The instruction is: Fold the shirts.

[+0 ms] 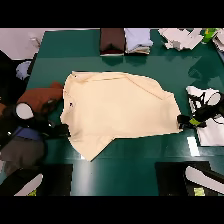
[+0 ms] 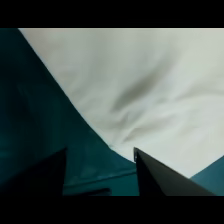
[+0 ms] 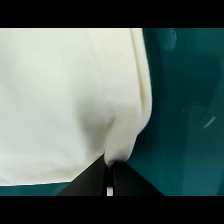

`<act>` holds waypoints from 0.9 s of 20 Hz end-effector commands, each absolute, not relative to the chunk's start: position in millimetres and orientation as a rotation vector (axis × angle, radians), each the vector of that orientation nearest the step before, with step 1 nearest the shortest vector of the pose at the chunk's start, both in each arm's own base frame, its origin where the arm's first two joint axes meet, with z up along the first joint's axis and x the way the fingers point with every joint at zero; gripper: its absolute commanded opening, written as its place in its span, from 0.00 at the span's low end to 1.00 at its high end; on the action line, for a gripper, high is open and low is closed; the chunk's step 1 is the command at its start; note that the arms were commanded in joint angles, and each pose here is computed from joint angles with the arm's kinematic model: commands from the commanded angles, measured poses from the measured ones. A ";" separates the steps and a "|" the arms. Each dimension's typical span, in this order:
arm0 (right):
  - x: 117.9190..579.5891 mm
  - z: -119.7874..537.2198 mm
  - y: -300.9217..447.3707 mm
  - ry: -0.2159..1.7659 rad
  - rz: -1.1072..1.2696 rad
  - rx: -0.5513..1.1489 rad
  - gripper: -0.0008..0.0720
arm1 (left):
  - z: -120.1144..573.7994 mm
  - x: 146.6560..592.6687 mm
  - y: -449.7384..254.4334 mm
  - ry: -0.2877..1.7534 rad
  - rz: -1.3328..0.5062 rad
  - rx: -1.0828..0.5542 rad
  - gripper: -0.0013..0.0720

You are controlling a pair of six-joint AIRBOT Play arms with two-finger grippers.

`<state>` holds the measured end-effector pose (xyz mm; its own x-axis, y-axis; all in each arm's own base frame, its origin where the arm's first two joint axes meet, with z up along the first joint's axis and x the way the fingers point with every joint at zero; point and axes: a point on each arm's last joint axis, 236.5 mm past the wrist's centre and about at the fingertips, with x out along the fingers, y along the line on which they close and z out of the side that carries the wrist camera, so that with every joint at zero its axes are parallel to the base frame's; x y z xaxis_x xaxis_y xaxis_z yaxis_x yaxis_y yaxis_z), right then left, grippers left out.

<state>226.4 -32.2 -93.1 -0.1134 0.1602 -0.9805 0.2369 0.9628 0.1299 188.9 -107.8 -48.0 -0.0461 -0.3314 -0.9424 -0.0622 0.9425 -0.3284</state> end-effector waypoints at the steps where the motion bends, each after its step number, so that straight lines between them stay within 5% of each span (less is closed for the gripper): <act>1: 226.5 -93.0 -32.2 1.691 -0.067 0.301 0.04 | -73.1 173.7 -128.0 1.604 -0.222 -0.356 0.72; 8: 224.4 -92.4 -31.5 1.700 -0.065 0.302 0.04 | -90.7 169.5 -151.8 1.608 -0.253 -0.302 0.67; 10: 228.2 -88.8 -32.8 1.674 -0.068 0.296 0.04 | -88.4 169.4 -152.4 1.611 -0.262 -0.295 0.08; 14: 254.8 -42.2 -38.1 1.515 -0.072 0.268 0.04 | -45.1 213.4 -152.3 1.482 -0.293 -0.208 0.05; 18: 308.9 88.7 -31.5 1.139 -0.024 0.256 0.04 | 98.2 298.3 -138.3 1.135 -0.288 -0.037 0.05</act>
<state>284.8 -39.0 8.0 0.2146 0.1087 -0.9706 0.1946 0.9691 0.1515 256.7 -155.9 14.6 0.2048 -0.3174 -0.9259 0.1373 0.9459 -0.2939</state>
